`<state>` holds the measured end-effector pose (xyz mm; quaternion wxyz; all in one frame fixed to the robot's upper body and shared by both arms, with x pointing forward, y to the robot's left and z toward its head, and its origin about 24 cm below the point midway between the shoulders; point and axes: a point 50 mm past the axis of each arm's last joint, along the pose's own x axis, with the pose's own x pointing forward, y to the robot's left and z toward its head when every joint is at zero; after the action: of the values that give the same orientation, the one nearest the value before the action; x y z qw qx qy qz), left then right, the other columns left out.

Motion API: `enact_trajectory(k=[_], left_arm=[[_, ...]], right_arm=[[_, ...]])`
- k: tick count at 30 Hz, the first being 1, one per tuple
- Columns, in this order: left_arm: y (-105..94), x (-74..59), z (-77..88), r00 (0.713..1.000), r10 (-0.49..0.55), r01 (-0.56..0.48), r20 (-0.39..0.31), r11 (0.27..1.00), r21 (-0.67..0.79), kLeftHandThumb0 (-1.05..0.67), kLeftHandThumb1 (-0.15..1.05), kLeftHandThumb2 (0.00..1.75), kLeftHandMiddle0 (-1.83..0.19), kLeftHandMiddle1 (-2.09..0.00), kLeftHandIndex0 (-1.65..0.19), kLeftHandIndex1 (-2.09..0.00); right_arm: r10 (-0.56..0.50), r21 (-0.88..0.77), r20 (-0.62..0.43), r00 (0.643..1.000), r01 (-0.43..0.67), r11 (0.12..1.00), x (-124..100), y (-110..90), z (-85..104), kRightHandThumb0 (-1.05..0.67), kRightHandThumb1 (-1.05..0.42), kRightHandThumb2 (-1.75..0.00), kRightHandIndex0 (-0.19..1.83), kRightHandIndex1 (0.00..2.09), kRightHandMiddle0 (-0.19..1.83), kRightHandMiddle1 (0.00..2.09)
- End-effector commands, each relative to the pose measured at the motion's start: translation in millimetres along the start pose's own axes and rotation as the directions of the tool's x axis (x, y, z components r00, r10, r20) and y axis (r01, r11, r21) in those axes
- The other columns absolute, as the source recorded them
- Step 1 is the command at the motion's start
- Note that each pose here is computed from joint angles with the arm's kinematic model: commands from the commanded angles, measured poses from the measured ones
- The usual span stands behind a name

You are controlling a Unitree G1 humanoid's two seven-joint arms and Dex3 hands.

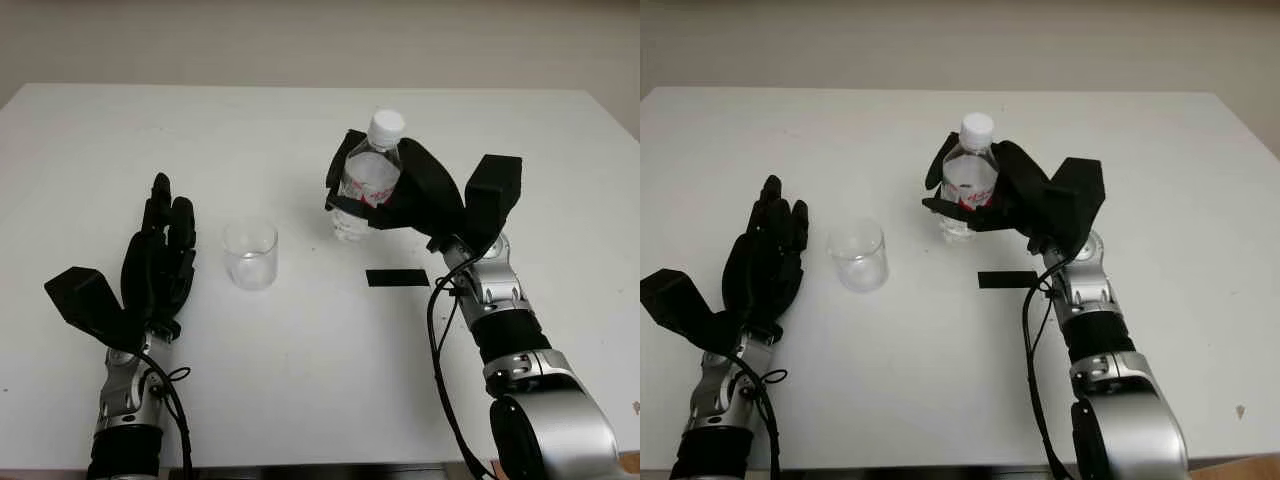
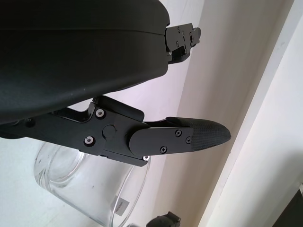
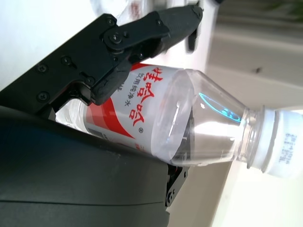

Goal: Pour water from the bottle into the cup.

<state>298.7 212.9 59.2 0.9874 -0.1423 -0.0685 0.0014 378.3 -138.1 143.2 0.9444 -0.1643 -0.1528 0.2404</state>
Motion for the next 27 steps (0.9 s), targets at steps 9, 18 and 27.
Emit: enact_trajectory(k=[9, 18, 27], left_arm=[[-1.1, 1.3, 3.6, 1.0, -0.009, 0.009, 0.013, 1.0, 0.017, -0.7, 1.05, 0.42, 0.13, -0.05, 0.15, -0.05], [-3.1, 2.3, 1.5, 1.0, -0.011, 0.011, 0.01, 1.0, 0.004, -0.7, 1.05, 0.42, 0.14, -0.05, 0.15, -0.05], [-5.4, 4.0, -1.2, 1.0, -0.008, 0.009, 0.01, 1.0, -0.004, -0.7, 1.05, 0.42, 0.14, -0.05, 0.15, -0.05]], right_arm=[[-0.098, -0.469, 0.04, 0.994, 0.106, 0.877, 28, -14, 22.3, -0.12, -0.9, -0.4, 1.44, 2.09, 1.4, 2.09], [-0.147, -0.692, 0.026, 0.989, 0.124, 0.711, 54, -1, 33.7, -0.15, -0.93, -0.25, 1.33, 2.09, 1.02, 2.09], [-0.114, -0.694, 0.024, 0.993, 0.098, 0.714, 72, 19, 47.9, -0.18, -0.98, -0.21, 1.25, 2.09, 0.8, 2.09]])
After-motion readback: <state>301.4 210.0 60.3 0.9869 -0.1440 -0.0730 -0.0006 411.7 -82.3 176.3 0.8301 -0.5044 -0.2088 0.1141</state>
